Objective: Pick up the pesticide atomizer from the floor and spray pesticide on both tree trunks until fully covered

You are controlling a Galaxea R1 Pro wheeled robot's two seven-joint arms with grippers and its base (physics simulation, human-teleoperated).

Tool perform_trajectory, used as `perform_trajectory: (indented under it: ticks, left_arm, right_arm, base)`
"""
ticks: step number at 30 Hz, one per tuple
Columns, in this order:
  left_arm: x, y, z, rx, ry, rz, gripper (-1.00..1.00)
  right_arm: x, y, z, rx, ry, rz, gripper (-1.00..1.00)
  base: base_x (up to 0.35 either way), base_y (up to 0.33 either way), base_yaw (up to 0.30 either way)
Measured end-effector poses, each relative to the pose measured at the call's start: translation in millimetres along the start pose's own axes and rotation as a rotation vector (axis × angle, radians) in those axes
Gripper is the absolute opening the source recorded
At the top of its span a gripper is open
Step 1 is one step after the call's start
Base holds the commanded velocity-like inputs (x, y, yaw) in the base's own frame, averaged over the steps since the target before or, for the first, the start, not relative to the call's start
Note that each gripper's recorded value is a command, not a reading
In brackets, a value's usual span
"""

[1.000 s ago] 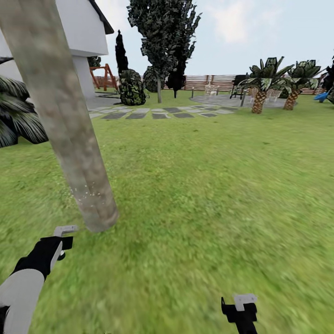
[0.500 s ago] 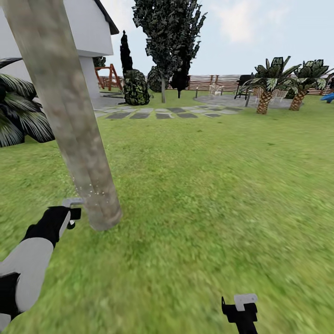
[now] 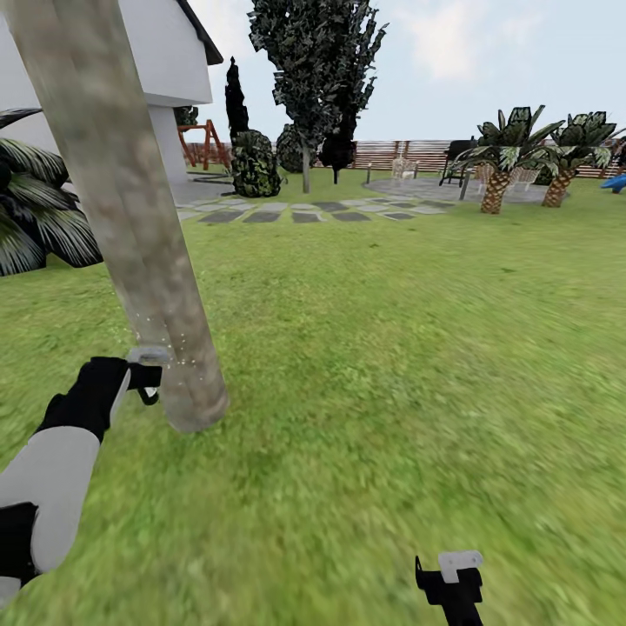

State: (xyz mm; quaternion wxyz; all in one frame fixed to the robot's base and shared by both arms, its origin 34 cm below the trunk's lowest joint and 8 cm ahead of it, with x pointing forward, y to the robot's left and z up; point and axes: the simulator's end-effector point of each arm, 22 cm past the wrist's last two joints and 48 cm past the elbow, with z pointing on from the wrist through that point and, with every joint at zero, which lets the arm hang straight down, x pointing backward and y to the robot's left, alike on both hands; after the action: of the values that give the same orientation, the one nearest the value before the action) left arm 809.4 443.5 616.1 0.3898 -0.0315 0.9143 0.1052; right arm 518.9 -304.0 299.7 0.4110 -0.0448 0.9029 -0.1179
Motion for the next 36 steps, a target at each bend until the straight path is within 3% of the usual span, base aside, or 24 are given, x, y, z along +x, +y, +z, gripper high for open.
perform_trajectory:
  ticks: [6, 11, 15, 20, 26, 36]
  left_arm:
    - [-6.8, 72.5, -13.3, -0.105, -0.016, 0.002, -1.00]
    - [-39.2, 80.4, -31.7, -0.126, -0.101, 0.004, -1.00]
    - [-42.7, 79.9, -33.6, -0.124, -0.111, 0.000, -1.00]
    - [-37.4, 80.2, -30.9, -0.124, -0.101, 0.000, -1.00]
    - [21.1, 83.7, -16.3, -0.140, -0.014, 0.020, -1.00]
    - [28.5, 80.7, -14.0, -0.136, -0.003, 0.021, -1.00]
  right_arm:
    - [0.0, 0.0, 0.0, 0.000, 0.000, 0.001, 1.00]
    - [-0.2, 0.2, 0.0, 0.000, 0.000, 0.001, 1.00]
    - [-0.1, -0.3, 0.0, 0.001, 0.000, 0.001, 1.00]
    - [-0.1, -0.3, -0.1, 0.001, 0.000, 0.001, 1.00]
    - [-0.1, -0.2, -0.1, 0.001, 0.000, 0.001, 1.00]
    - [-0.1, 0.2, 0.0, 0.000, 0.000, 0.001, 1.00]
  base:
    - [0.000, 0.000, 0.033]
    - [0.003, -0.089, 0.182]
    - [0.072, -0.257, 0.017]
    - [0.136, -0.261, 0.001]
    - [0.248, -0.183, 0.055]
    - [0.164, -0.214, 0.256]
